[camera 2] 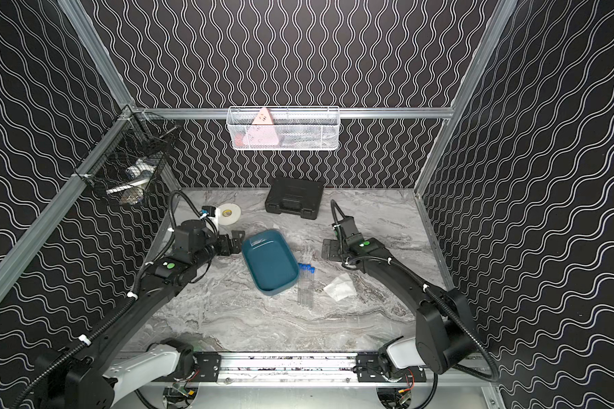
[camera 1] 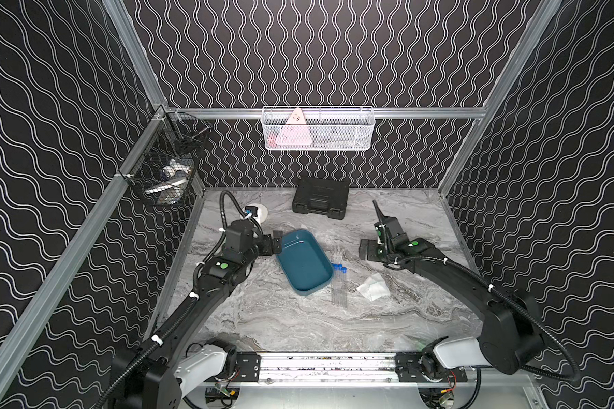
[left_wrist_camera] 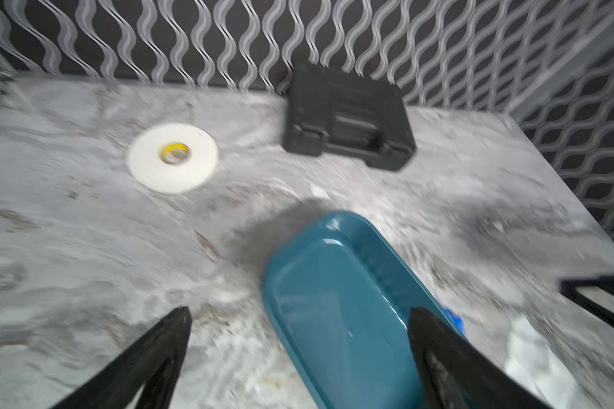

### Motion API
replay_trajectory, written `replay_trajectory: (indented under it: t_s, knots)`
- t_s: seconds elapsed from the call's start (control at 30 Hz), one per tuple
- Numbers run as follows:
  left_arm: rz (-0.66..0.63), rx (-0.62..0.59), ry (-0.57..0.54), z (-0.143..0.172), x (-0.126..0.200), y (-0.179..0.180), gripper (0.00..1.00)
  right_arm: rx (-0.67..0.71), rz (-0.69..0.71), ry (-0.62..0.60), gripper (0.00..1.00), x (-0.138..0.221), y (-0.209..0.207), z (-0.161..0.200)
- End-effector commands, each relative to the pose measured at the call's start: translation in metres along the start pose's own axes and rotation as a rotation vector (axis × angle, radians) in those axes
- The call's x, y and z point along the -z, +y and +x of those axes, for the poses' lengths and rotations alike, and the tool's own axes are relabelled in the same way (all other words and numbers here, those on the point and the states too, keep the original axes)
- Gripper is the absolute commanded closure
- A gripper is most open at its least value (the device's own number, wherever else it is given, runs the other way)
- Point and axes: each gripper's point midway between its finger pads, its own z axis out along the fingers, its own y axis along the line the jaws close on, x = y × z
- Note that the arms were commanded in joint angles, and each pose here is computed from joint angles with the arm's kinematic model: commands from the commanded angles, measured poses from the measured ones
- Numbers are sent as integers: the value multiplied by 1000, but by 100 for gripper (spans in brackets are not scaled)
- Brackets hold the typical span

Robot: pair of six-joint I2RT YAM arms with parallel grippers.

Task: Wipe the exteriors of test tubes
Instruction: Pick up the test tube at the center of the board.

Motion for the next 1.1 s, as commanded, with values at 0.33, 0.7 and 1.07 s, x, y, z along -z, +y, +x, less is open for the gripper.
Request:
replay_trajectory:
  t_s: [0.33,0.7,1.07]
  knots:
    - [54,65,79,48,23,-20,1,38,34,109,3,4,12,26]
    - [146,43,84,44,47,-36,1,-63,24,136,16,11,18,26]
    - [178,99,111,62,49,-37,1,-21,59,218,46,-24,47,47]
